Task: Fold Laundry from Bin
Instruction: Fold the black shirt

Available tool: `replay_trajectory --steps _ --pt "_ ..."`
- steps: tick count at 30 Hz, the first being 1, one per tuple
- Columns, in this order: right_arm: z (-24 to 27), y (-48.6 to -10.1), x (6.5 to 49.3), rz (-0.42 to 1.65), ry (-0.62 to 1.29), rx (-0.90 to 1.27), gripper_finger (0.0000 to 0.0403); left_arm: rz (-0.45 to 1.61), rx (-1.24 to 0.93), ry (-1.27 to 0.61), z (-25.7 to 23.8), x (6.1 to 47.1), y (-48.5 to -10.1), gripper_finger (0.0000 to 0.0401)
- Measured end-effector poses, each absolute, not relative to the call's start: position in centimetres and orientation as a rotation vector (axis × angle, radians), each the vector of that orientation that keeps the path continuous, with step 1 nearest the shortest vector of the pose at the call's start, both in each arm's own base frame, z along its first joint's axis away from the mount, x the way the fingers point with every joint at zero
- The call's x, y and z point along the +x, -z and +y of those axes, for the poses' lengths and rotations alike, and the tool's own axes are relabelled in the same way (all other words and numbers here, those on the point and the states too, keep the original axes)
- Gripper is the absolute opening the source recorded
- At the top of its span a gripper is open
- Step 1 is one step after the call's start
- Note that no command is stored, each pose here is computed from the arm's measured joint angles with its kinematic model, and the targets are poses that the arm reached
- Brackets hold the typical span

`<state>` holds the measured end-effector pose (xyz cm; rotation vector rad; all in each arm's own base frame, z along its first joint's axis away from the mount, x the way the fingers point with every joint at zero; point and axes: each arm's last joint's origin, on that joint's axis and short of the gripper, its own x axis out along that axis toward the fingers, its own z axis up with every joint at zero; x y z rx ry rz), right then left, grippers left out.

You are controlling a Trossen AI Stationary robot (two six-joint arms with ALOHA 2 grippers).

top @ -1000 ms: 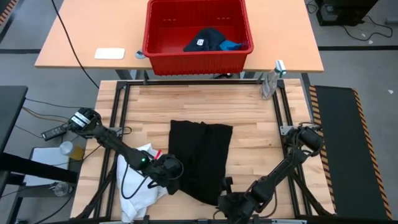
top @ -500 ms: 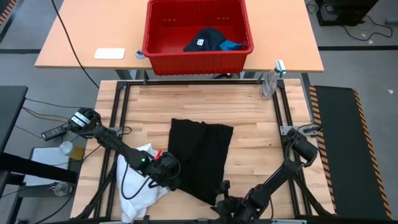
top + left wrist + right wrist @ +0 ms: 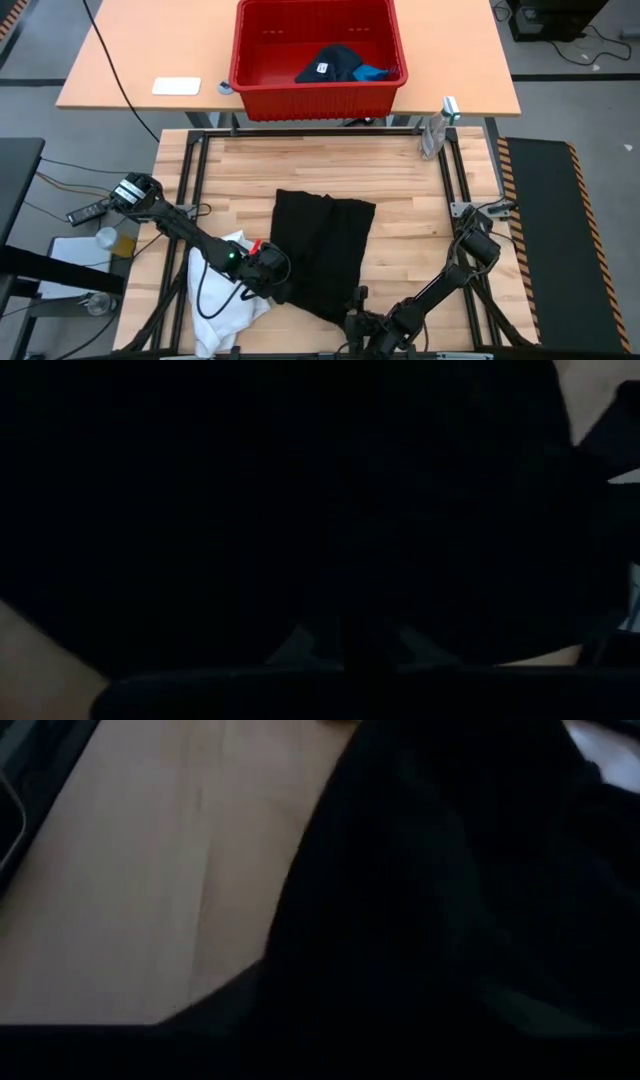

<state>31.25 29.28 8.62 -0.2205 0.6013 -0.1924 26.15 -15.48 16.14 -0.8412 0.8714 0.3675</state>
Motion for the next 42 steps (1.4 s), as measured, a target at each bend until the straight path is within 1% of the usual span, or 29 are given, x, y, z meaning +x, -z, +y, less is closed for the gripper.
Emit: replay_trajectory --steps 3,5,6,7,10,12,17,20,25,32,38,42 --pt "29.4 -9.7 31.1 0.591 0.184 -0.196 0.0108 0.847 -0.803 -0.302 -15.7 26.5 -16.4 0.0" --pt "29.6 -11.5 30.8 0.587 0.143 -0.171 0.0043 0.823 -0.755 -0.208 -16.0 26.7 -17.0 0.0" --pt "29.8 -12.7 30.5 0.588 0.105 -0.148 0.0026 0.8 -0.733 -0.153 -16.3 26.7 -17.6 0.0" --pt "29.9 -14.0 30.3 0.587 0.065 -0.119 0.0021 0.784 -0.714 -0.1 -16.5 26.7 -18.2 0.0" --pt "30.3 -17.2 29.6 0.593 -0.061 0.003 0.0038 0.741 -0.681 -0.009 -17.3 26.3 -19.2 0.0" --pt "30.5 -18.7 29.1 0.61 -0.152 0.055 0.0043 0.724 -0.693 0.043 -17.7 26.1 -19.8 0.0" --pt "31.1 -21.8 27.6 0.62 -0.338 0.138 0.0024 0.617 -0.885 0.254 -19.3 26.4 -21.9 0.0" --pt "31.2 -22.6 26.9 0.643 -0.387 0.166 0.002 0.569 -0.923 0.317 -19.7 26.5 -22.7 0.0" --pt "30.9 -22.4 26.5 0.703 -0.314 0.259 0.0021 0.573 -0.86 0.266 -18.5 27.1 -22.3 0.0" --pt "30.2 -20.6 26.0 0.706 -0.173 0.374 0.0021 0.519 -0.713 0.209 -15.4 28.9 -22.1 0.0" --pt "29.4 -19.4 26.2 0.669 -0.111 0.482 0.0021 0.565 -0.693 0.315 -11.9 30.6 -21.9 0.0" --pt "29.0 -18.9 26.2 0.655 -0.052 0.525 0.0021 0.56 -0.669 0.325 -9.7 31.4 -21.9 0.0"
